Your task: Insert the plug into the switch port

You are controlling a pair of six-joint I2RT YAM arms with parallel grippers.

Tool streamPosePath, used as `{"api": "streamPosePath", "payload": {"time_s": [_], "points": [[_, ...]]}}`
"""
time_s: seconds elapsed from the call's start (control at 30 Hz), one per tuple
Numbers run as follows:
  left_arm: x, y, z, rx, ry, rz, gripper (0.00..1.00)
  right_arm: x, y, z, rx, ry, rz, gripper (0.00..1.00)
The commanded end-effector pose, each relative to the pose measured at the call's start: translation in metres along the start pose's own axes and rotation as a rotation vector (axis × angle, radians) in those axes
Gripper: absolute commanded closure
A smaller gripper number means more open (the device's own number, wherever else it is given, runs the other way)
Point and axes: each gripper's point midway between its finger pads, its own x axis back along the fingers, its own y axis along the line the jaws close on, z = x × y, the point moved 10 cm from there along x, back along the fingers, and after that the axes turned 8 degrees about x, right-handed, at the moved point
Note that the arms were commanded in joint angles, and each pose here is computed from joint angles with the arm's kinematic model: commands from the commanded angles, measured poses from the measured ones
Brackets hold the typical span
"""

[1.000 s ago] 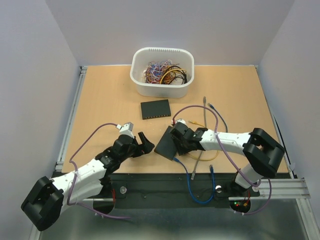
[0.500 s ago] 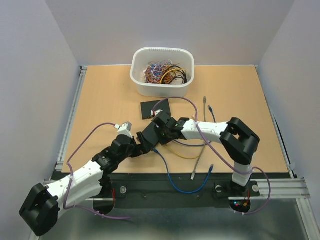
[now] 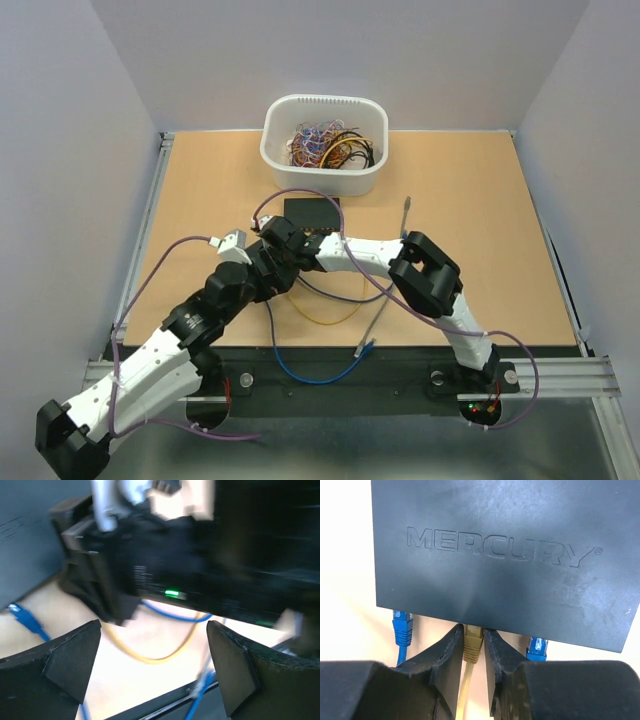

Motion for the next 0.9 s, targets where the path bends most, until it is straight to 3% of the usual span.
{"api": "streamPosePath", "payload": {"time_s": [0.0, 0.2, 0.5, 0.73, 0.87], "points": [[0.029, -0.025, -0.033, 0.057, -0.172, 0.026, 0.01, -0.009, 0.016, -0.034, 0.033, -0.094, -0.089, 0.72], [0.049, -0.032, -0.050, 0.077, -0.268, 0.027, 0.01, -0.036, 0.028, -0.071, 0.061, -0.181, -0.146, 0.70], [0.050, -0.035, -0.052, 0.067, -0.266, 0.022, 0.01, -0.063, 0.030, -0.117, 0.100, -0.344, -0.094, 0.58], [0.051, -0.036, -0.054, 0.063, -0.273, 0.012, 0.01, -0.067, 0.027, -0.154, 0.100, -0.546, -0.083, 0.44], [0.055, -0.037, -0.058, 0.050, -0.286, -0.007, 0.01, -0.070, 0.020, -0.151, 0.093, -0.558, -0.099, 0.42]]}}
